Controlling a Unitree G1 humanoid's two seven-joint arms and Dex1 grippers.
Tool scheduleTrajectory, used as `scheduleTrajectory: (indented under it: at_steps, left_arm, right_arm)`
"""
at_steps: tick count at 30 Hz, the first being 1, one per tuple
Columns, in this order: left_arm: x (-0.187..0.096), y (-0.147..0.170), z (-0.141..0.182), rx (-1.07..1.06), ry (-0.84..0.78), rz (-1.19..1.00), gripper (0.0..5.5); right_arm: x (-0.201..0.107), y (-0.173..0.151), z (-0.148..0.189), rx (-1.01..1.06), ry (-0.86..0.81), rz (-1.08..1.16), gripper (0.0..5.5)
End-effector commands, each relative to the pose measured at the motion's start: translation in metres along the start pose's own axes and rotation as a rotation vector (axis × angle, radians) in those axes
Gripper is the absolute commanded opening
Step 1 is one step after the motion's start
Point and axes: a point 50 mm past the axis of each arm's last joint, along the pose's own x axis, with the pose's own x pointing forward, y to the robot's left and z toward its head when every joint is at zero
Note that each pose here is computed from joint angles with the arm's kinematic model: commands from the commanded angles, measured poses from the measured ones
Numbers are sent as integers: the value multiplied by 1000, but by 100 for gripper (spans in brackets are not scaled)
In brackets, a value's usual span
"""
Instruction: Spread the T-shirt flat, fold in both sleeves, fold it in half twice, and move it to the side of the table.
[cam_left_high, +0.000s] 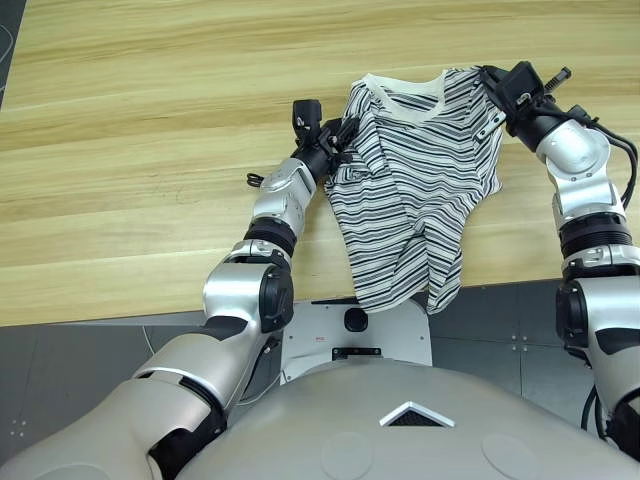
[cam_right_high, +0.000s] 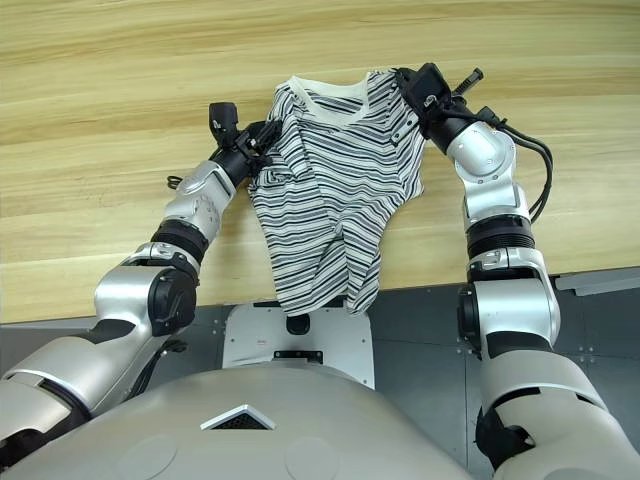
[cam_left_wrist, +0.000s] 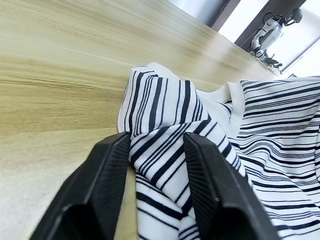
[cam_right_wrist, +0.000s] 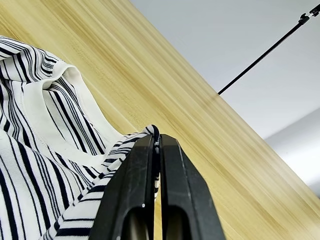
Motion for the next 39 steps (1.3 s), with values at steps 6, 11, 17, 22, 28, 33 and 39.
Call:
scheduleTrajectory:
  at_steps: [6, 11, 17, 22, 28, 33, 39]
  left_arm:
    - [-1, 5, 12, 3, -99, 60, 34]
    - [-1, 2, 13, 34, -112, 30, 12]
    - [-6, 10, 33, 138, -174, 7, 12]
    - [-30, 57, 88, 337, -223, 165, 12]
    - [-41, 78, 98, 509, -76, 247, 12]
    - [-34, 70, 89, 609, 0, 196, 12]
    - [-17, 46, 124, 788, -78, 173, 12]
  right_arm:
    - [1, 2, 2, 5, -20, 6, 10]
    - [1, 2, 1, 11, -18, 3, 10]
    - [-2, -4, -2, 9, -2, -32, 10]
    - [-5, -16, -7, -1, 30, -79, 10]
    - [-1, -27, -9, -36, 93, -78, 10]
    - [11, -40, 4, -125, 101, -57, 10]
    - [34, -60, 39, -338, 91, -87, 10]
